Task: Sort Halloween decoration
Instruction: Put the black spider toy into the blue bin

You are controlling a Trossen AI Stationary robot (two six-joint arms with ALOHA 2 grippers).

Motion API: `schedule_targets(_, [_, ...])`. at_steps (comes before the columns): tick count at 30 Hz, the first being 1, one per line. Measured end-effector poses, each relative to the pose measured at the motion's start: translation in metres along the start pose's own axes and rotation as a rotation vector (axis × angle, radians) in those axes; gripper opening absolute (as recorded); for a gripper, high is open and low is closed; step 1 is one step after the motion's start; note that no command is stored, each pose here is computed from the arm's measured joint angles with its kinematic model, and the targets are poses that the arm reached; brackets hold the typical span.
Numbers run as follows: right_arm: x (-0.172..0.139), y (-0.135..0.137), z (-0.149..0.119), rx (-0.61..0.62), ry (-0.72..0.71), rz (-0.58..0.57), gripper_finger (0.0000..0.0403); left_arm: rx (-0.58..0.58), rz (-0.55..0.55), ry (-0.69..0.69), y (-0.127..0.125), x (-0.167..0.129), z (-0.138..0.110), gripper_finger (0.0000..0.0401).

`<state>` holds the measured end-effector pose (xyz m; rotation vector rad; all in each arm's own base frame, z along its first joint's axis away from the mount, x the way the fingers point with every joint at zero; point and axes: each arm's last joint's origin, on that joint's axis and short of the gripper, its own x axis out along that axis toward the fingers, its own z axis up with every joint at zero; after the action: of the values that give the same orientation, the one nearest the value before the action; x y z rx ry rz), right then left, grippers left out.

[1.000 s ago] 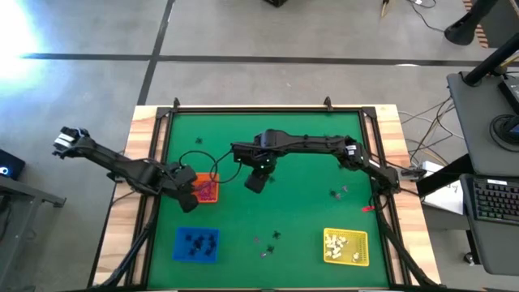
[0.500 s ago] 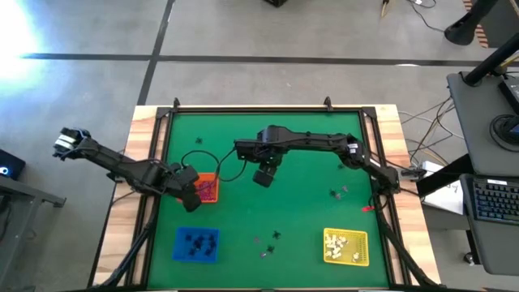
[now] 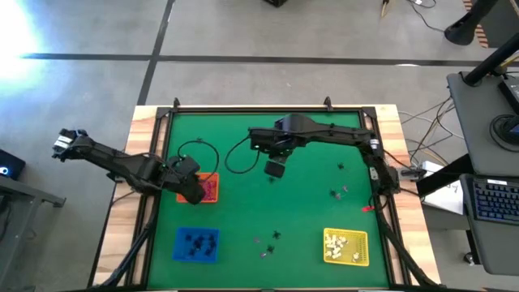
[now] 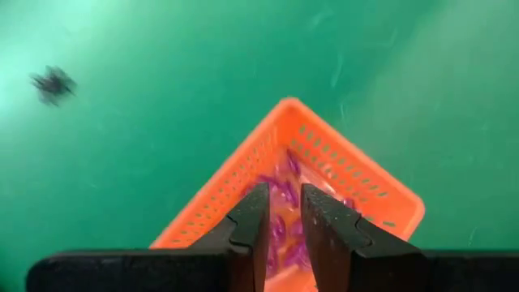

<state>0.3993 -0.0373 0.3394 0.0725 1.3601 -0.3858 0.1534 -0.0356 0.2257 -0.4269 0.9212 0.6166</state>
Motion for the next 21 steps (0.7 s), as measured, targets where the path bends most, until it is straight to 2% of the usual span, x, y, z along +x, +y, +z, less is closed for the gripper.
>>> schedule_targets(5, [-0.026,-0.017,-0.030,-0.075,-0.022,-0.095,0.0072,0.047,0.051,-0.036,0.001,-0.019,0.012,0.0054])
schedule_targets(7, [-0.032,-0.026,-0.042,-0.057,-0.028,-0.157,0.0070,0.049,0.068,-0.050,0.002,-0.022,0.014,0.0054])
schedule_targets(9, [-0.036,-0.036,-0.052,0.003,-0.031,-0.206,0.0068,0.042,0.074,-0.057,0.003,-0.022,0.016,0.0054])
schedule_targets(15, [-0.031,-0.073,-0.082,0.248,0.019,-0.250,0.0076,0.013,0.091,-0.056,0.005,-0.017,0.015,0.0054])
schedule_targets(21, [-0.002,-0.106,-0.107,0.338,0.162,-0.271,0.0107,-0.023,0.094,-0.061,0.006,-0.016,0.017,0.0054])
